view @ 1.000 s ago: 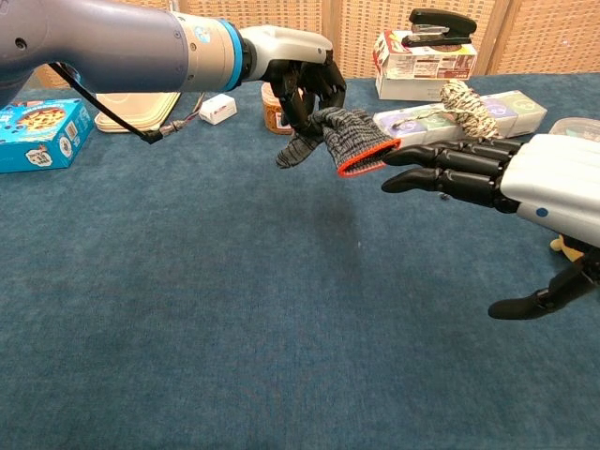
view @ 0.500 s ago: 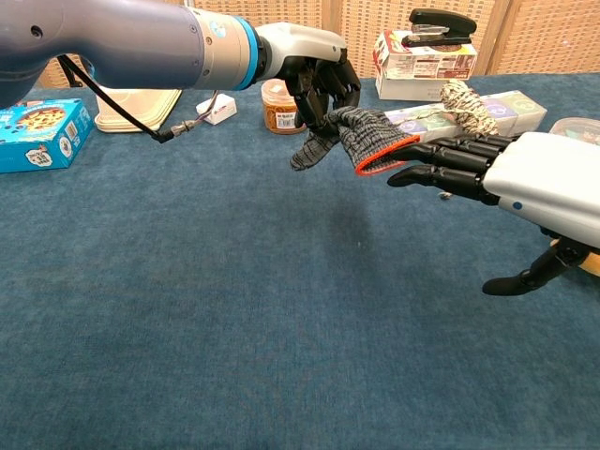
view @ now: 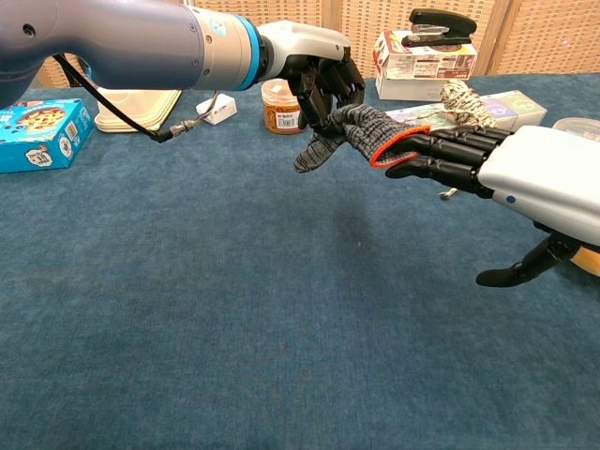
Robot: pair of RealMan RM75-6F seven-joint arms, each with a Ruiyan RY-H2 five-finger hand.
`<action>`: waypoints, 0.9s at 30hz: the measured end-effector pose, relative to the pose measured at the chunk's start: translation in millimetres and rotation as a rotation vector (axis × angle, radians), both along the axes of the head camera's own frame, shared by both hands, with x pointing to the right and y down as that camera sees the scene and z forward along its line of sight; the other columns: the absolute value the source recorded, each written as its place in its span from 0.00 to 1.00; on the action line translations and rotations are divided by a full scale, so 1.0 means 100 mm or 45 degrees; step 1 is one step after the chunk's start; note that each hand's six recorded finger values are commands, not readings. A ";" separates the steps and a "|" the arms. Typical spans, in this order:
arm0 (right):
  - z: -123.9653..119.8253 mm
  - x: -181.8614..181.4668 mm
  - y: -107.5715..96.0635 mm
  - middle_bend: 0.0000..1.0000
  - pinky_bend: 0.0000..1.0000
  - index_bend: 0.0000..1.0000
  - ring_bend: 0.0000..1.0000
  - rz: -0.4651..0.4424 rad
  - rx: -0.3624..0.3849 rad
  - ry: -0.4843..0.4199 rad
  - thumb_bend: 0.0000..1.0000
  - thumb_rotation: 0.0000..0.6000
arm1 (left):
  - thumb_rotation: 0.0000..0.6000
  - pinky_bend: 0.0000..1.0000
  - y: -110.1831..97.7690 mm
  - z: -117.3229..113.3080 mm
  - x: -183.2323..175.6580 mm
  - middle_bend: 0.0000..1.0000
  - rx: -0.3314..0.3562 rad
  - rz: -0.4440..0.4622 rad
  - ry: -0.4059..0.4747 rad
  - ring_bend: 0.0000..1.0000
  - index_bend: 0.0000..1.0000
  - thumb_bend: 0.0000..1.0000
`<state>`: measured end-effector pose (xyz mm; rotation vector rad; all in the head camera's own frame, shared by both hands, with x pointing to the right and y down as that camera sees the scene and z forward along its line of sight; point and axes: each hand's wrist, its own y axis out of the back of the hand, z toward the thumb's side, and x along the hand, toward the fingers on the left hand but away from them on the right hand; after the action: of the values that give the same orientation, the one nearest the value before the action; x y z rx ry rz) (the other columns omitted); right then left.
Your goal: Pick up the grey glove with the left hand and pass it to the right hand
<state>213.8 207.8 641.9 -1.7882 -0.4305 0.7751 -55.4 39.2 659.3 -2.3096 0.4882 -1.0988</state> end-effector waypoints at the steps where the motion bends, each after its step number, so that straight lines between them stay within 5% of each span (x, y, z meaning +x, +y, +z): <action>1: 0.00 0.00 -0.01 0.00 0.10 0.09 0.00 0.003 0.001 0.003 0.05 1.00 | 1.00 0.55 0.00 0.00 0.00 0.57 0.000 0.002 0.000 0.51 0.62 0.41; 27: -0.01 -0.05 0.02 0.00 0.10 0.09 0.00 0.013 0.000 -0.014 0.05 1.00 | 1.00 0.55 0.01 -0.05 0.00 0.57 0.010 0.010 0.018 0.51 0.62 0.41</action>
<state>209.1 209.3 641.1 -1.7924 -0.4466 0.7730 -55.5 40.2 654.2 -2.3117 0.4879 -1.0759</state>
